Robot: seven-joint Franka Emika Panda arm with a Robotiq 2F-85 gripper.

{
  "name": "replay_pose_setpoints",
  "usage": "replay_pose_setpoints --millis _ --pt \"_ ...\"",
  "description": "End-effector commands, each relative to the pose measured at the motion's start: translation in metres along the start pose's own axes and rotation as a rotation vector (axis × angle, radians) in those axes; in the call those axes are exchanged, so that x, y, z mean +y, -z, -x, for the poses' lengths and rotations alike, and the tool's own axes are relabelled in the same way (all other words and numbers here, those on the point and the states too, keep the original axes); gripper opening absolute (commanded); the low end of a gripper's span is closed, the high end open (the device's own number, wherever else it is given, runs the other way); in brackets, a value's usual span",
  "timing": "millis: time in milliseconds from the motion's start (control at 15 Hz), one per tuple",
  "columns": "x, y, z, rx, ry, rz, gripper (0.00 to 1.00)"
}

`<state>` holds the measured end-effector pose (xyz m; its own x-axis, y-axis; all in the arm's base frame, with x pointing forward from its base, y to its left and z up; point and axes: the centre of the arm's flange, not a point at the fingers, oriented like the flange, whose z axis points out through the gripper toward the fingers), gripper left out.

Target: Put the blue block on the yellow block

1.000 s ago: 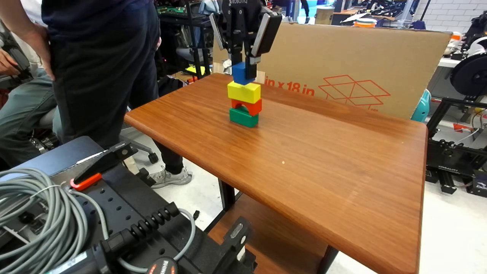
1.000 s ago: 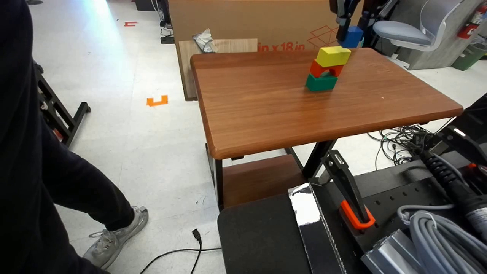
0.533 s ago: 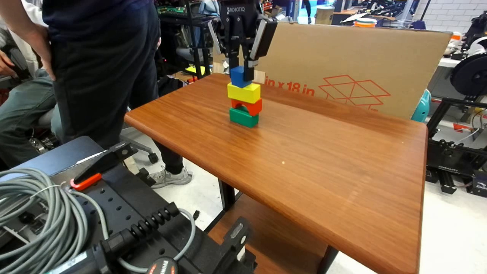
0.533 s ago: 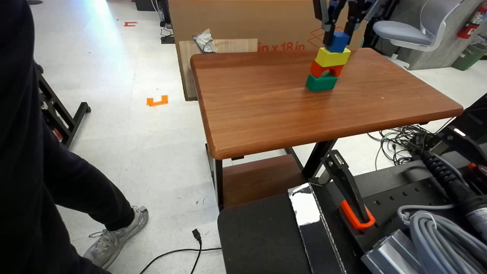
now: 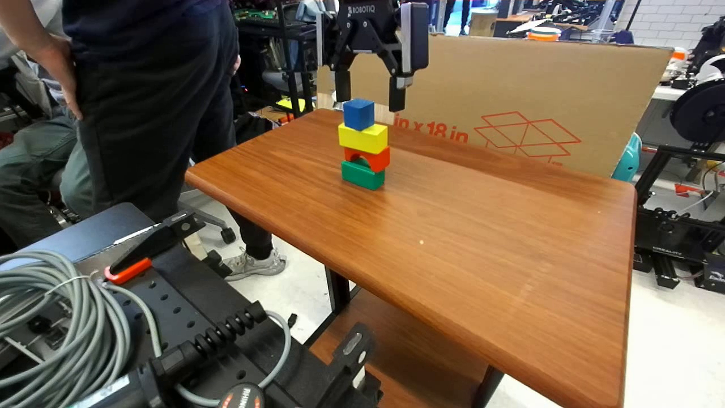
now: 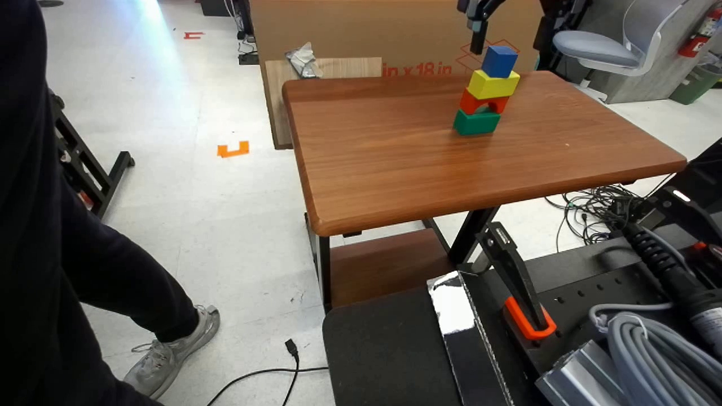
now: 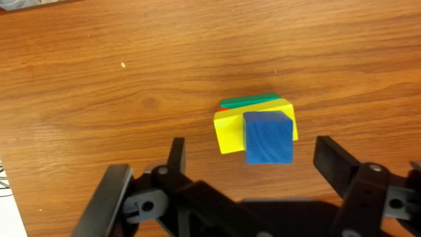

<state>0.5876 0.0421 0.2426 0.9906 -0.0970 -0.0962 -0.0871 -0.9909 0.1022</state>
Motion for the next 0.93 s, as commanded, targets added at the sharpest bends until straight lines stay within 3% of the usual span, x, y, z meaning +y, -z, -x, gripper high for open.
replay_pose_setpoints --millis 0,267,467,533,867 --pt "0.012 0.029 0.02 -0.004 -0.054 0.017 1.0" --pt "0.023 0.071 0.064 -0.029 -0.081 0.007 1.0" --pt "0.031 0.079 0.097 -0.14 -0.094 0.043 1.0" --pt "0.026 0.069 0.065 -0.09 -0.074 0.027 1.0" --pt "0.03 0.071 0.088 -0.133 -0.086 0.039 1.0"
